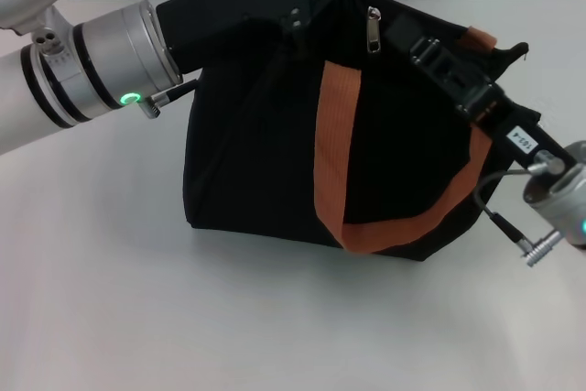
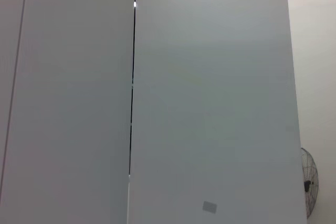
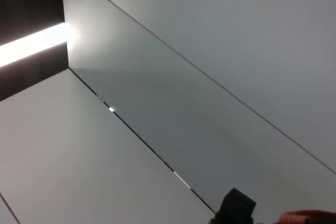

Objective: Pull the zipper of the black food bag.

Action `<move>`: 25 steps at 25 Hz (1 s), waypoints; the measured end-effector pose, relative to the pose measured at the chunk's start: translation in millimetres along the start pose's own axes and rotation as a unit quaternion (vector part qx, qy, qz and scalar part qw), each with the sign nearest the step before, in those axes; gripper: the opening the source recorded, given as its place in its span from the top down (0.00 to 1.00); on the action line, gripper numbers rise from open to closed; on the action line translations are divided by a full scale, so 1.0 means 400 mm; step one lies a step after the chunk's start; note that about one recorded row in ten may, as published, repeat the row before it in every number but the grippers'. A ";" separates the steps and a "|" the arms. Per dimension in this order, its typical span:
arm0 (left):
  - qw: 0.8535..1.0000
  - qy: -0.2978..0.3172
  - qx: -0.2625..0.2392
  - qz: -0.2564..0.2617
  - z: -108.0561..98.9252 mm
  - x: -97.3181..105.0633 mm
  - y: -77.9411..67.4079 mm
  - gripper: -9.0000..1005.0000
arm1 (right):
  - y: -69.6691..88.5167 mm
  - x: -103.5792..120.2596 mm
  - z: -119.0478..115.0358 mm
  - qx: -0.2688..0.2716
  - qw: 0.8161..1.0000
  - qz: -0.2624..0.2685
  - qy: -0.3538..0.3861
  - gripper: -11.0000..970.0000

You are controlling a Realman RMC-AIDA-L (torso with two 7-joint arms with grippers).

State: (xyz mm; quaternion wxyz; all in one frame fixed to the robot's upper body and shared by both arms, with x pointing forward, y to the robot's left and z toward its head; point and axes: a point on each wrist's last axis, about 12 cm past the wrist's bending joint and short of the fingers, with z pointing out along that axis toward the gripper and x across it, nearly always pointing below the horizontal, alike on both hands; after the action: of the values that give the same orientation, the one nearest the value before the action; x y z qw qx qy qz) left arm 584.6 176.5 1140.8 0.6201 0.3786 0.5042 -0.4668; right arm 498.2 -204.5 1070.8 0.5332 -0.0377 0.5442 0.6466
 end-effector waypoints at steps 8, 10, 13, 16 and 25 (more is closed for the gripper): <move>1.000 -0.008 -0.006 -0.001 0.002 -0.002 0.003 0.95 | -0.014 0.010 0.048 0.005 1.000 0.004 0.030 0.69; 1.000 -0.007 -0.007 -0.001 0.003 -0.002 0.003 0.95 | -0.013 0.013 0.053 0.001 0.999 0.005 0.037 0.69; 1.000 -0.006 -0.008 -0.001 0.003 -0.001 0.004 0.95 | -0.017 0.014 0.050 0.009 0.999 0.004 0.038 0.69; 1.000 -0.005 -0.009 -0.001 0.004 -0.001 0.005 0.95 | -0.019 0.015 0.044 0.015 0.999 0.005 0.035 0.69; 1.000 -0.004 -0.008 0.000 0.006 -0.001 0.005 0.94 | -0.019 0.014 0.046 0.014 0.999 0.004 0.037 0.70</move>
State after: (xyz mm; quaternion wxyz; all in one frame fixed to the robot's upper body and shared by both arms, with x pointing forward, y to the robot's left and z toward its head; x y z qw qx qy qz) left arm 587.3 175.0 1141.8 0.6254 0.3713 0.5054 -0.4644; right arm 511.4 -188.5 1069.7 0.5106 -0.0519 0.5728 0.6391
